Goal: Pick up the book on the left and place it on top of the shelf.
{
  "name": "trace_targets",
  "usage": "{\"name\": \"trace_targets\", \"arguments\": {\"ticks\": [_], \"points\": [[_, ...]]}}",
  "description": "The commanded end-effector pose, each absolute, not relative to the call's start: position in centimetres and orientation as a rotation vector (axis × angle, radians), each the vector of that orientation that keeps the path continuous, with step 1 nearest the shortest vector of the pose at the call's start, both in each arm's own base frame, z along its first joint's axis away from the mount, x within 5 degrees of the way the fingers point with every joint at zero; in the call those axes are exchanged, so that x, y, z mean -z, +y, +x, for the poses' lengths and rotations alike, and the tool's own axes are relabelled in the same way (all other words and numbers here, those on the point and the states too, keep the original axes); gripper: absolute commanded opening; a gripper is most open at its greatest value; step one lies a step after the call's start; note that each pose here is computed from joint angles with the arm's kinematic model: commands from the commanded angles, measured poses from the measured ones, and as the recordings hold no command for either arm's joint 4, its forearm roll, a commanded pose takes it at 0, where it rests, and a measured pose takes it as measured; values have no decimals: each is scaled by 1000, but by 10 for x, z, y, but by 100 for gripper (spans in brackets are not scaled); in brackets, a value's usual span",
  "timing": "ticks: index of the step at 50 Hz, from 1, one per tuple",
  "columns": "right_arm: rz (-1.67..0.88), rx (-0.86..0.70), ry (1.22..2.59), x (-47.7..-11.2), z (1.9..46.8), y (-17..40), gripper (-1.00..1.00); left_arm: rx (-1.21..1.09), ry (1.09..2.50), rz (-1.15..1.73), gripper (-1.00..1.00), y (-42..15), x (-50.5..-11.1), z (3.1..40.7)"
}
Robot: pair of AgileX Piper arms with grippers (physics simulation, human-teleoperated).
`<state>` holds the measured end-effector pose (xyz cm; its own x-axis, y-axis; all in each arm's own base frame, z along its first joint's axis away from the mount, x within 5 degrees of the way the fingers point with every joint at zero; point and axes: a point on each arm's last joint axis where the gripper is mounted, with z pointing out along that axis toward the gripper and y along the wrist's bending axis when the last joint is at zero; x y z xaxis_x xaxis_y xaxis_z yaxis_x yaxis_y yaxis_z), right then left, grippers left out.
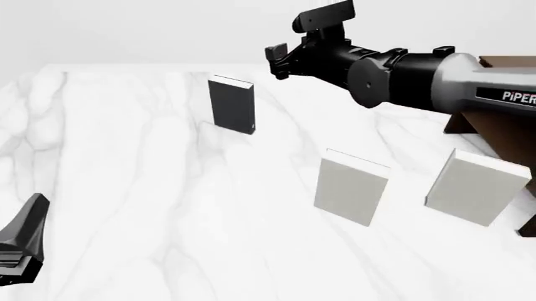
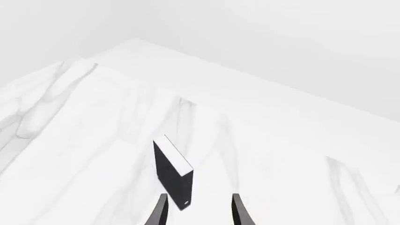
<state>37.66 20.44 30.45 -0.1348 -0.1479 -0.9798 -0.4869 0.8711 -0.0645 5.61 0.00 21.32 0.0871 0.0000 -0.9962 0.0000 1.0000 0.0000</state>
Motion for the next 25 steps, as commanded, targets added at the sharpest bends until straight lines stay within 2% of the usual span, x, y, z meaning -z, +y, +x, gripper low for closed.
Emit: {"name": "trace_targets", "arguments": {"ticks": [1, 25], "points": [[-478, -315, 1712, -293, 392, 209, 100, 0, 1484, 0, 100, 0, -213, 56], [-465, -317, 1743, -265, 421, 220, 100, 0, 1484, 0, 100, 0, -213, 56]]}}
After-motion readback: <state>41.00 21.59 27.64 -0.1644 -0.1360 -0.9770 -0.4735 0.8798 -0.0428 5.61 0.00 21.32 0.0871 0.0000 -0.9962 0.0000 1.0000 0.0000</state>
